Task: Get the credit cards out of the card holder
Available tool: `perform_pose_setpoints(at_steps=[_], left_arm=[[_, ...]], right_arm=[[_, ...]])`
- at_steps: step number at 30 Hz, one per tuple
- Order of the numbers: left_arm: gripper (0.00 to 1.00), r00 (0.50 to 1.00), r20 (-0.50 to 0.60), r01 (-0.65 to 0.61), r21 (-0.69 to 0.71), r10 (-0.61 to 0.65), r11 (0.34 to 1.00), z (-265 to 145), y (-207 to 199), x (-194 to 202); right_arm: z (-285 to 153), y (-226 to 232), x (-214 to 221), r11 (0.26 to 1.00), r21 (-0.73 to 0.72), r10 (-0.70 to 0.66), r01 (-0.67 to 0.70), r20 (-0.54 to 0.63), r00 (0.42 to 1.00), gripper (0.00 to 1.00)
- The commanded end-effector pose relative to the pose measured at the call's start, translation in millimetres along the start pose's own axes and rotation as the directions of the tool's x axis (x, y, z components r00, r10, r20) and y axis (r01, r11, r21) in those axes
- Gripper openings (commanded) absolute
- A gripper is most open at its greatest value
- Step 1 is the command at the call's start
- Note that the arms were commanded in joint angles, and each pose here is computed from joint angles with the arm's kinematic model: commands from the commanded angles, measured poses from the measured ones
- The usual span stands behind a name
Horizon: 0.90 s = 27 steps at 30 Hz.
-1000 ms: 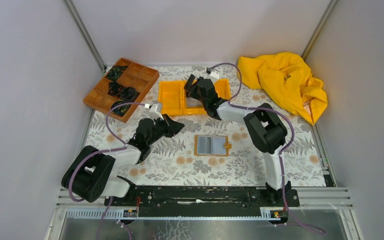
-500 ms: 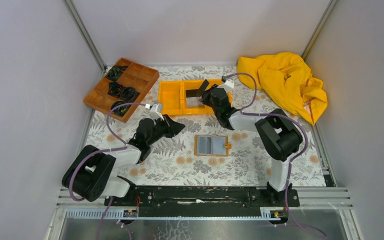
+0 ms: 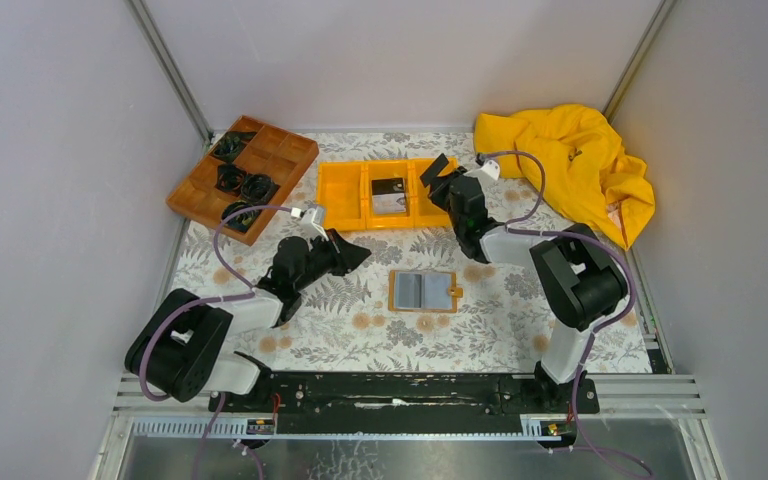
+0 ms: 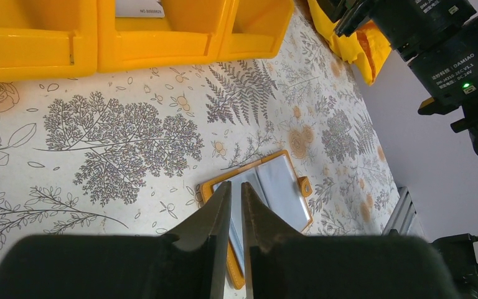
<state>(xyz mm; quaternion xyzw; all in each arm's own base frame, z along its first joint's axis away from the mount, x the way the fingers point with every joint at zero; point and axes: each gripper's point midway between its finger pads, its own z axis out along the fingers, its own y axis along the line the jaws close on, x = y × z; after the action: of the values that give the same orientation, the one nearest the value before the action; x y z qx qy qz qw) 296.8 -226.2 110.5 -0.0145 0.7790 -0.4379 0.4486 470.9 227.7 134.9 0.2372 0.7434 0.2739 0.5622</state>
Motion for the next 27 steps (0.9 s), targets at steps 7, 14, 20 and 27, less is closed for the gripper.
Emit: perform_pose_setpoints(at_steps=[7, 14, 20, 27], left_arm=[[0.17, 0.999, 0.031, -0.010, 0.029, 0.009, 1.000, 1.2, -2.5, -7.9], [0.17, 1.000, 0.028, -0.008, 0.034, 0.007, 0.999, 1.7, -3.0, -7.3], [0.17, 1.000, 0.027, -0.006, 0.036, 0.005, 0.999, 1.8, -3.2, -7.5], [0.17, 1.000, 0.024, -0.005, 0.036, 0.004, 0.999, 1.7, -2.9, -6.8]], right_arm=[[22.2, 0.0, -11.2, 0.999, -0.002, 0.050, -0.050, 0.044, 0.998, 0.00], [33.6, -7.8, 5.8, 0.998, -0.004, 0.058, -0.058, 0.003, 0.998, 0.00], [40.2, -7.8, 16.5, 0.998, -0.016, 0.062, -0.062, -0.027, 0.998, 0.00], [41.7, -14.0, 23.5, 0.999, 0.000, 0.053, -0.053, -0.041, 0.998, 0.00]])
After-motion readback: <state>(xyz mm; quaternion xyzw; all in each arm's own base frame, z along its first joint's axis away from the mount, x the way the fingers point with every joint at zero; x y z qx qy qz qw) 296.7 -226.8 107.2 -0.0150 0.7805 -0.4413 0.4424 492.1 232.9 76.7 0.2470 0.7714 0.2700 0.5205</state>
